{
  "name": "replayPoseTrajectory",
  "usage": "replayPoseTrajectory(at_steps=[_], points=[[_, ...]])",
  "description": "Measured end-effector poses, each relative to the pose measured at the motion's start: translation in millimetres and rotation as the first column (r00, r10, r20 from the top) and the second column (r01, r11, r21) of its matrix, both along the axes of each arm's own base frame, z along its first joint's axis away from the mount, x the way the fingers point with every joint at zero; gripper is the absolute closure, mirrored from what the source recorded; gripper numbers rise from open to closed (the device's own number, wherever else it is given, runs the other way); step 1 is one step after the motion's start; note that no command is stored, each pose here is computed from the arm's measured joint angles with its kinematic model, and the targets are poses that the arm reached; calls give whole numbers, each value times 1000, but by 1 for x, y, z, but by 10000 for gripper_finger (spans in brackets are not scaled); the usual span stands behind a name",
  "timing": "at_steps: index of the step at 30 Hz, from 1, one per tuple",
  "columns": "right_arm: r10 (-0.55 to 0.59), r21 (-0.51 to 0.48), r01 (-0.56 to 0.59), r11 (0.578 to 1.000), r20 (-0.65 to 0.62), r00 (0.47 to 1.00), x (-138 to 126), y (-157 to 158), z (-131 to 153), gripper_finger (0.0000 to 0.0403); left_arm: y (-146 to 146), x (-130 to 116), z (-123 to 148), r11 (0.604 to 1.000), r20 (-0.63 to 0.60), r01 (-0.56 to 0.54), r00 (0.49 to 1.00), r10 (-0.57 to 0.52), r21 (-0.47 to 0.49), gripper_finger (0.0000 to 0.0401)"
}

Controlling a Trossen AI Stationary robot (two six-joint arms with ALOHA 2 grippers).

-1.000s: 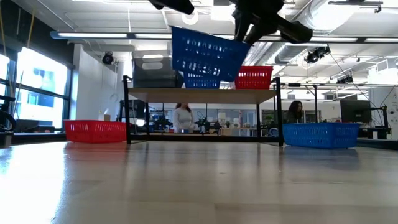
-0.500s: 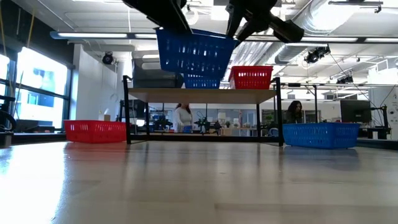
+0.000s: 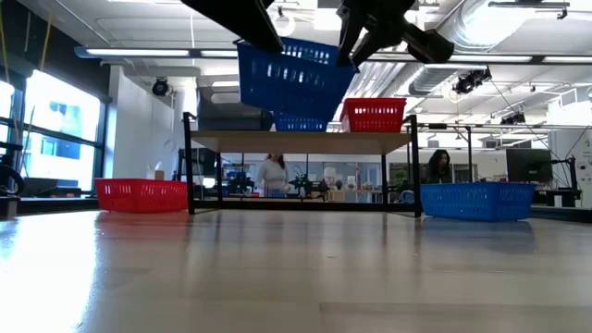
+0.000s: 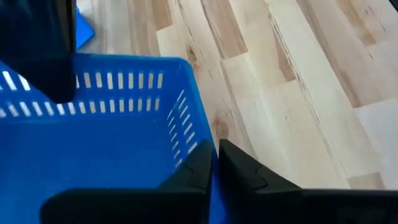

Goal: Stack baskets on shelf by color
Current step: Stack the bottom blue bin on top of the blue bin on the shelf

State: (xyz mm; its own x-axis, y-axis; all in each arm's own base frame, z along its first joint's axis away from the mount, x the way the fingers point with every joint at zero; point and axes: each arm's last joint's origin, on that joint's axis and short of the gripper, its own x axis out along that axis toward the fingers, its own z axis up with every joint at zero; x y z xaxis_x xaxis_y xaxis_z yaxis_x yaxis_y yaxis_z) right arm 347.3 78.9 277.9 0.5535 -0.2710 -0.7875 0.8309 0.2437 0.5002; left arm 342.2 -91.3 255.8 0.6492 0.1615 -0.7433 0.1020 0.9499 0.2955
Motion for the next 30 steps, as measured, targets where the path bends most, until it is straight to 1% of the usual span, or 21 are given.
replayPoseTrajectory(at_steps=[5, 10, 14, 16, 18, 21, 24, 30], points=[[0, 2, 0, 1000, 11, 1000, 1, 0, 1, 403, 0, 0, 0, 1000, 4, -7, 1000, 7, 15, 345], [1, 3, -1, 1000, 24, 1000, 2, 0, 1, 403, 1, -1, -1, 1000, -11, -5, 1000, 6, 30, 317], [16, 3, -16, 1000, 61, 998, 5, 1, 4, 403, 3, -5, -5, 999, -74, -5, 997, 9, 50, 302], [18, 2, -18, 1000, 66, 998, 6, 1, 6, 403, 4, -7, -8, 997, -108, -14, 994, 23, 81, 299], [17, 1, -17, 1000, 68, 998, 6, 1, 9, 403, 5, -8, -9, 993, -116, -28, 992, 42, 114, 298], [21, -4, -21, 1000, 62, 998, 6, 1, 13, 403, 6, -8, -8, 990, -102, -43, 993, 56, 132, 304], [25, -7, -24, 1000, 61, 998, 6, 1, 16, 403, 6, -7, -7, 989, -92, -38, 994, 52, 146, 321], [63, -7, -63, 998, 41, 997, 5, 2, 16, 402, 3, -8, -7, 987, -92, -25, 995, 40, 156, 390]])
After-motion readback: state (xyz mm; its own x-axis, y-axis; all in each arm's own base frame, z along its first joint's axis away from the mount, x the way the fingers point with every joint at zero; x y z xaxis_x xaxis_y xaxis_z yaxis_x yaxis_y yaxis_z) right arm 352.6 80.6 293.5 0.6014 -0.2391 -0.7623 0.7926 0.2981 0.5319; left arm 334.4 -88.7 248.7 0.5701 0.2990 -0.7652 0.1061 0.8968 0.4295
